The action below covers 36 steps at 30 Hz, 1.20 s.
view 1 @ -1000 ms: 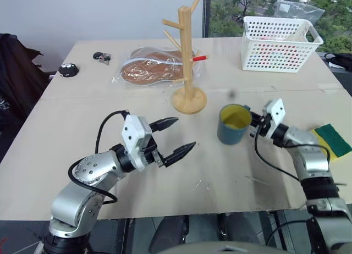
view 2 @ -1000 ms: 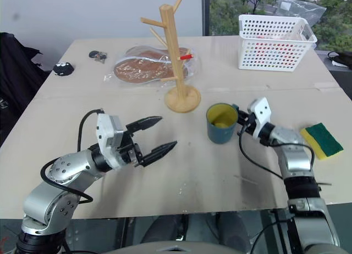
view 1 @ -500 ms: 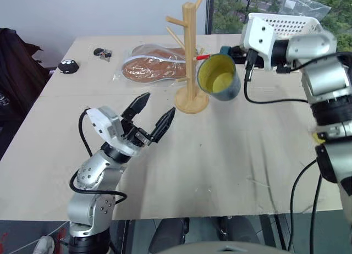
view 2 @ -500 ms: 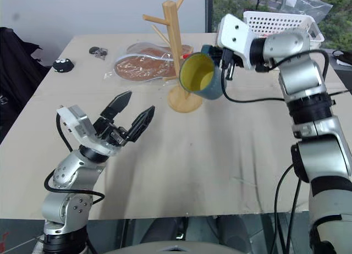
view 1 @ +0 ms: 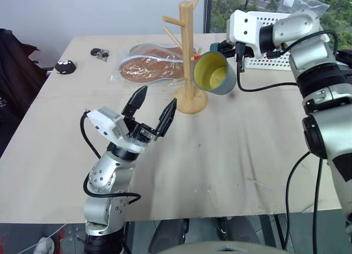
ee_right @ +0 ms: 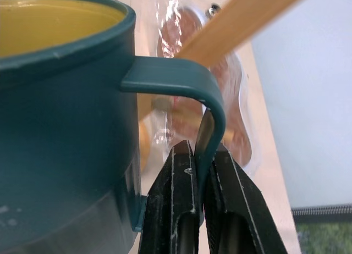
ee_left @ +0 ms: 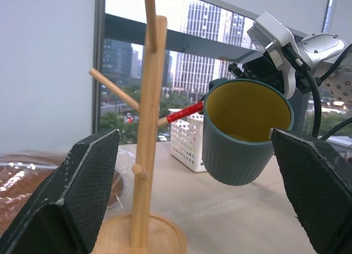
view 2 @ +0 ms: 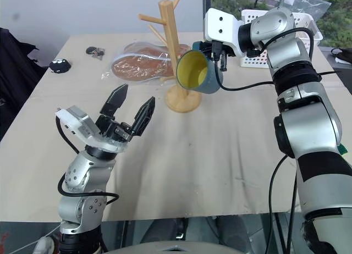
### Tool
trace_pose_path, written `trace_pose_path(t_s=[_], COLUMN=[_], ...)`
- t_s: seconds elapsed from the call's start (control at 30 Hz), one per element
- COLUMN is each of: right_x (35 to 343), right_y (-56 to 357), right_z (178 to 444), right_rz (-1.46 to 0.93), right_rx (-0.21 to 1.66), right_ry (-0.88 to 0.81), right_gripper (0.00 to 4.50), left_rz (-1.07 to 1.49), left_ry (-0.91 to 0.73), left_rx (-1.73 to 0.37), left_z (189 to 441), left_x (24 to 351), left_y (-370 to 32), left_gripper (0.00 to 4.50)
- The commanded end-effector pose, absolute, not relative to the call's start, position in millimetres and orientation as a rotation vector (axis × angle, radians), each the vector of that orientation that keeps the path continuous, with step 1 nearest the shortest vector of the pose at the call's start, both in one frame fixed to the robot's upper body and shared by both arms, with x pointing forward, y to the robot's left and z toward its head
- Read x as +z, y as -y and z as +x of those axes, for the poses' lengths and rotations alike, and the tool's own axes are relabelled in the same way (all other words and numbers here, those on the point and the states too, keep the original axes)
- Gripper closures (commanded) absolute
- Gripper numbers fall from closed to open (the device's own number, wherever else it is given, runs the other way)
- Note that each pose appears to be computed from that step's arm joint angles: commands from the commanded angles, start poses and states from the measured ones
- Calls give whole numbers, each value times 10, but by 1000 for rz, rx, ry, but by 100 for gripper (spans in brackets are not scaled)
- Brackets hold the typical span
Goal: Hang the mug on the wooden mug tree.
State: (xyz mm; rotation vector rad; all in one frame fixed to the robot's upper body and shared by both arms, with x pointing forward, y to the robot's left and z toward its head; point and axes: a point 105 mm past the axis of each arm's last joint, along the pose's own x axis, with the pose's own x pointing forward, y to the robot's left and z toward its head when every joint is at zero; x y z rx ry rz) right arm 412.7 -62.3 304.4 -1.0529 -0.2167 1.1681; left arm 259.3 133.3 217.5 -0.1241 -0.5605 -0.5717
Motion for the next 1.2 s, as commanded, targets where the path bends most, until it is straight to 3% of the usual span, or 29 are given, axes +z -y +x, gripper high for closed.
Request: trace_pose_path(t_s=[0.03, 0.33, 0.47, 0.67, 1.2], right_x=[3276, 3342, 3377, 3463, 3604], right_y=[567, 488, 467, 485, 527], right_z=[4100, 4141, 4150, 4199, 4173], right_rz=[-1080, -1095, -1092, -1021, -904], right_rx=[1135, 1094, 1076, 1019, 1024], right_ry=[294, 306, 317, 321, 297], right_gripper=[447, 447, 320, 19, 8], left_rz=[-111, -102, -97, -93, -96], left_ry=[618, 618, 619, 614, 596], left_rx=[-574, -589, -590, -596, -620], left_z=[2525, 2567, 2572, 2576, 2584], left_x=[2271, 2247, 2243, 2231, 2189], left_y=[-1317, -1290, -1287, -1280, -1238], left_gripper=[0, 0, 0, 0, 0])
